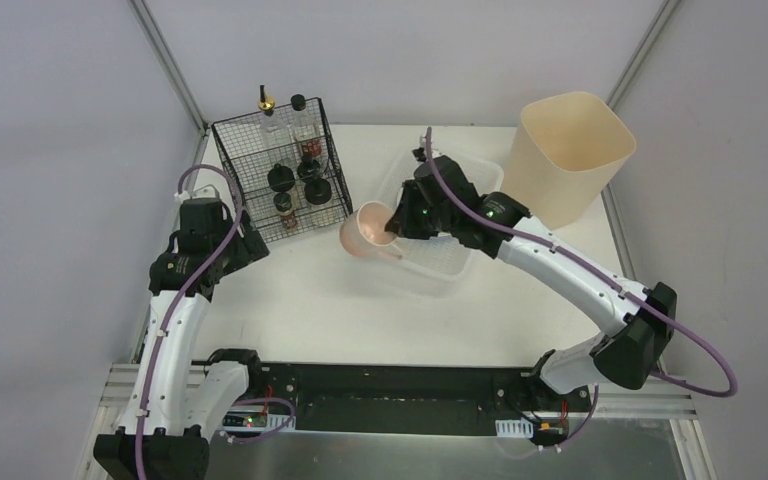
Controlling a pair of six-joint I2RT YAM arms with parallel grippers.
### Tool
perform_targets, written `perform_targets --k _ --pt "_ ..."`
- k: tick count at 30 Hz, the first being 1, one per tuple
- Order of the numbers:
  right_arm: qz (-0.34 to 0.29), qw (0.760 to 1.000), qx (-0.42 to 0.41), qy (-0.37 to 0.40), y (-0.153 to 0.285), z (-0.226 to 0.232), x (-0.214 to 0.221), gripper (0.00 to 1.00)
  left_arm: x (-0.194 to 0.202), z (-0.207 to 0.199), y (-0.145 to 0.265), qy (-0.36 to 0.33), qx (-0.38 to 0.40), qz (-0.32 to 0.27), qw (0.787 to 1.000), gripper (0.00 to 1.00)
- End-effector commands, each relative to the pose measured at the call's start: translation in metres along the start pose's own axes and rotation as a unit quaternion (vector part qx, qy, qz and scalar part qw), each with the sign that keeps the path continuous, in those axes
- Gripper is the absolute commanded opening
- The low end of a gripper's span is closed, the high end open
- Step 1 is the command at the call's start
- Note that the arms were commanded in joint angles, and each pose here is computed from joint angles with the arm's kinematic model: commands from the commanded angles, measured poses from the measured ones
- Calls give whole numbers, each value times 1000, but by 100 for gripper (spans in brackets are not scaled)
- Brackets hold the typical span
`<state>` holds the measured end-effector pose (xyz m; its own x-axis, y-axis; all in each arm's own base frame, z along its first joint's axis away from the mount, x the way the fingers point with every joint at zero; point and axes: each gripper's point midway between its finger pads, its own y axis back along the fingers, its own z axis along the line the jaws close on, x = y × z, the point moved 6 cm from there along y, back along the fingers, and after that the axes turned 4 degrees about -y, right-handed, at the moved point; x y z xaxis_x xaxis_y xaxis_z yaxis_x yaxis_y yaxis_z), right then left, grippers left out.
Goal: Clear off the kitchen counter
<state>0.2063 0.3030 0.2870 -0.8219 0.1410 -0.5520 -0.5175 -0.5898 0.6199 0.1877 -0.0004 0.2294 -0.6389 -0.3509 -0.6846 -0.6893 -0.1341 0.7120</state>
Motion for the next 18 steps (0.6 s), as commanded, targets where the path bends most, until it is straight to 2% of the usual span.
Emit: perform_targets --k 1,9,13,18 --pt "-45 999 15 -2 21 -17 -39 0 1 -19 4 -37 59 -5 998 81" --pt "-54 994 94 -4 12 -64 -63 0 15 -51 14 -101 161 16 982 78" --pt "-33 993 114 -1 -1 -80 -67 0 21 -64 19 -119 208 28 970 83" --pt "-3 991 137 7 -23 -95 -68 0 27 -70 20 -135 224 37 964 83"
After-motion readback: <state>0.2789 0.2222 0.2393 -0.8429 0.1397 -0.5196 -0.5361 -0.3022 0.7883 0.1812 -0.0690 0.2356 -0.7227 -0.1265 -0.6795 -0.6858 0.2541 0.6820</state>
